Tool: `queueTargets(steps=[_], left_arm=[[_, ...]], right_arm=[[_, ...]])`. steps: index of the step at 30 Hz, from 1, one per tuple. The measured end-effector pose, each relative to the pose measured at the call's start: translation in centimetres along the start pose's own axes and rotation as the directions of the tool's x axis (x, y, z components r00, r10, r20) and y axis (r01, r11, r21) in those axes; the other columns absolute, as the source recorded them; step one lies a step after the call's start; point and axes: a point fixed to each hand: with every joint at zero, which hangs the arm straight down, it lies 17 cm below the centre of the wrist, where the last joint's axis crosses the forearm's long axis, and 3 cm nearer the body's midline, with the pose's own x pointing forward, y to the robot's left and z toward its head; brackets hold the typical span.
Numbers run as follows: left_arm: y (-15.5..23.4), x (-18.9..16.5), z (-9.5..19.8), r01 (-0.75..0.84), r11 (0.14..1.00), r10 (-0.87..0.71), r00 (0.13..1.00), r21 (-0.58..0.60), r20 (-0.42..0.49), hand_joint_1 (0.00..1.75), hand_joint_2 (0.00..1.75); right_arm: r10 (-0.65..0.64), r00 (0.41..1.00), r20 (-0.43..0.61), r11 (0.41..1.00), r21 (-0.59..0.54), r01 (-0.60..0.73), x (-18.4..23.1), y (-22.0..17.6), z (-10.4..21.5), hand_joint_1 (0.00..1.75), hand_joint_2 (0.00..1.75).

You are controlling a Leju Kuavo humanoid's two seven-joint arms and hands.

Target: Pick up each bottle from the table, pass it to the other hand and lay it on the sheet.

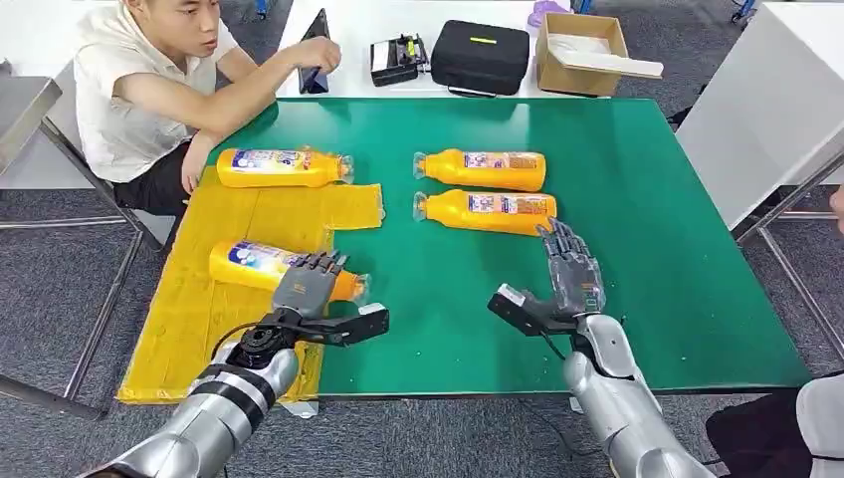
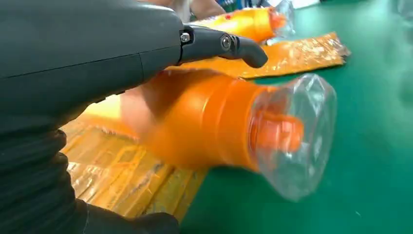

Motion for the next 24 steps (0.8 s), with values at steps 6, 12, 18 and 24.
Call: queueTargets(steps=[6,12,18,24], left_arm=[[-0.4,1.1,-0.1,-0.037,0.999,0.039,0.997,-0.037,0.062,0.0,1.75],[0.4,2.3,0.0,-0.032,0.999,0.03,0.994,0.016,0.109,0.0,1.75],[3.0,6.4,2.3,-0.072,0.971,0.025,0.979,0.23,0.201,0.0,1.75],[6.4,9.7,5.5,-0.124,0.915,0.013,0.96,0.384,0.28,0.0,1.75]], right_arm=[[-0.005,1.0,0.018,1.0,0.003,0.005,0.4,0.4,0.1,0.0,1.75],[0.106,0.994,-0.002,0.994,-0.002,-0.106,-0.8,0.0,-0.2,0.0,1.75],[0.229,0.972,-0.047,0.973,0.0,-0.229,-4.3,-1.2,0.1,0.0,1.75],[0.278,0.958,-0.069,0.96,0.012,-0.278,-6.5,-1.8,0.4,0.0,1.75]])
